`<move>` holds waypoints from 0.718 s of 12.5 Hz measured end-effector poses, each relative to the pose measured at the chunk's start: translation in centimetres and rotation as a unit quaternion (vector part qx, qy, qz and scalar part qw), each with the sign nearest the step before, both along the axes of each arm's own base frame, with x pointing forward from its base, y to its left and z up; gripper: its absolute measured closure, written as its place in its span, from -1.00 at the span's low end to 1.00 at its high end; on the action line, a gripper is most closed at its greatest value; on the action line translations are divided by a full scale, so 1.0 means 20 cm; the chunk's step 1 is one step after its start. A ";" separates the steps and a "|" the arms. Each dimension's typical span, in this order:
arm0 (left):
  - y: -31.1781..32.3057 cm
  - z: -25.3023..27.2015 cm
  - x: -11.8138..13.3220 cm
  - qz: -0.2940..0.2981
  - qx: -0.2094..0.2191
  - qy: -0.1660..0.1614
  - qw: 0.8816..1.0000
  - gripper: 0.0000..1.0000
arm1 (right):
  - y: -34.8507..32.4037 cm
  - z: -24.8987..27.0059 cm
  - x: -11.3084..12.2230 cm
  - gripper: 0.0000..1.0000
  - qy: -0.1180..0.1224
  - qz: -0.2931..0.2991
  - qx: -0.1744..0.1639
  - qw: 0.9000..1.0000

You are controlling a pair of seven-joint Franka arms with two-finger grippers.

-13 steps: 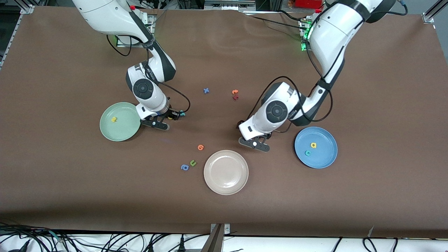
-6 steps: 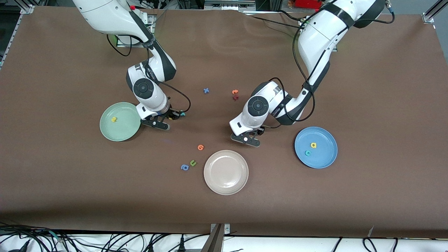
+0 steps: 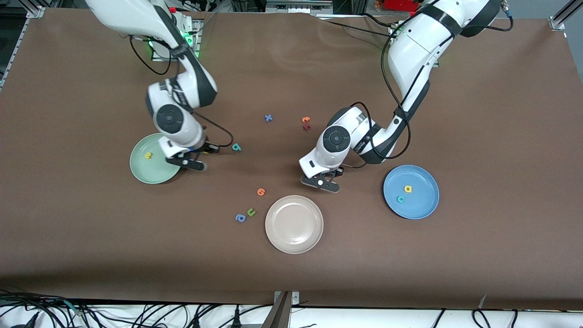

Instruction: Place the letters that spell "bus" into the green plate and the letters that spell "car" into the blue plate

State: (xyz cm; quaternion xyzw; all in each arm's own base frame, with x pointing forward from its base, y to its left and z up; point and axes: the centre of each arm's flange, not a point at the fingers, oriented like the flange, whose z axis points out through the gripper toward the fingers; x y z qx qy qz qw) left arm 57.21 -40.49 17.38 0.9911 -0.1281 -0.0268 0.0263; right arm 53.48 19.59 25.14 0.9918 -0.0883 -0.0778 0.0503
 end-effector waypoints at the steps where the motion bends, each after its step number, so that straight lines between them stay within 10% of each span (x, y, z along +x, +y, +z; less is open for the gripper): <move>1: 0.00 0.01 0.01 0.001 0.000 -0.001 1.000 0.61 | -0.13 0.09 0.02 0.48 0.009 0.018 -0.002 1.000; 9: 0.21 0.14 0.18 0.031 0.005 -0.008 0.999 0.63 | -0.71 -0.20 0.00 0.48 0.029 0.101 -0.003 0.994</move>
